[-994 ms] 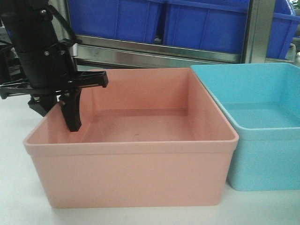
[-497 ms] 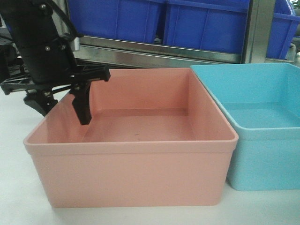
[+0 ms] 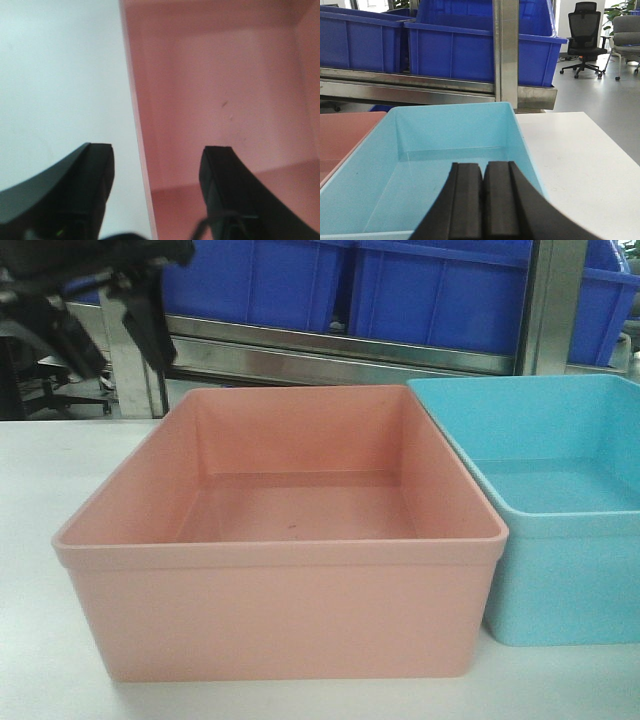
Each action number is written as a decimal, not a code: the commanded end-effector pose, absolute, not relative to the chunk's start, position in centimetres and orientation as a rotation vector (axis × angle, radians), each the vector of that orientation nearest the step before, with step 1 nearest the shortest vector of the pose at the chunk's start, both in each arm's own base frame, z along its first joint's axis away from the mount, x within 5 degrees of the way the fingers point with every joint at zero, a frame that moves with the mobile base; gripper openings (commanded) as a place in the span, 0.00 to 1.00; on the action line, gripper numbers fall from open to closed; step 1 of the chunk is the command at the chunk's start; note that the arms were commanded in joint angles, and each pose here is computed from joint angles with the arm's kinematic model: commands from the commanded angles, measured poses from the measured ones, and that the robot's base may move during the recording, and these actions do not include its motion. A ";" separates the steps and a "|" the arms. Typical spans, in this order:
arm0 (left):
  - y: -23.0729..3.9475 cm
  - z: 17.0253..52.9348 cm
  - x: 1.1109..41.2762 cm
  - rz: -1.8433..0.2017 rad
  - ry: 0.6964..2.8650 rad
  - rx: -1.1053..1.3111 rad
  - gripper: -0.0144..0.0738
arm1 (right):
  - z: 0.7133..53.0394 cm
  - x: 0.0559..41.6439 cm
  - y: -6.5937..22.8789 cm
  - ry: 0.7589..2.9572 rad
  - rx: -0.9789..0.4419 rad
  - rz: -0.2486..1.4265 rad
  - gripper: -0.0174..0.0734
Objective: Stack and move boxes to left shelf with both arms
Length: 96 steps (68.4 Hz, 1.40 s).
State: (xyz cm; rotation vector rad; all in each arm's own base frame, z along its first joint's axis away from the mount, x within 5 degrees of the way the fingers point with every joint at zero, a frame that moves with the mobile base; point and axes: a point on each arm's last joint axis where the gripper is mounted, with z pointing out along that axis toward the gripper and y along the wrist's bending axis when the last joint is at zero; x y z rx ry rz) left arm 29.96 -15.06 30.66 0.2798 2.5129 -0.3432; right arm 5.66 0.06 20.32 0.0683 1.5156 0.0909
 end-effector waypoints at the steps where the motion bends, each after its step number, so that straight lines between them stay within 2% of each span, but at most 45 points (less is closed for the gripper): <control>1: -14.5 34.3 28.4 -0.378 2.275 0.339 0.44 | 21.1 5.6 0.1 1.425 0.061 0.085 0.25; 17: -11.6 35.2 24.3 -0.367 2.031 0.353 0.34 | 21.1 5.6 0.1 1.425 0.061 0.085 0.25; 31: -7.4 34.9 20.8 -0.329 1.832 0.213 0.14 | 21.1 5.6 0.1 1.425 0.061 0.085 0.25; 39: -5.5 35.1 18.6 -0.301 1.730 0.151 0.15 | 21.1 5.6 0.1 1.425 0.061 0.085 0.25; 50: -4.2 34.6 15.9 -0.292 1.637 0.117 0.15 | 21.1 5.6 0.1 1.425 0.061 0.085 0.25; 69: -3.3 31.8 12.4 -0.255 1.607 0.157 0.15 | 21.1 5.6 0.1 1.425 0.061 0.085 0.25; 96: -2.6 31.7 9.7 -0.266 1.472 0.143 0.15 | 21.2 5.5 0.1 1.412 0.060 0.085 0.25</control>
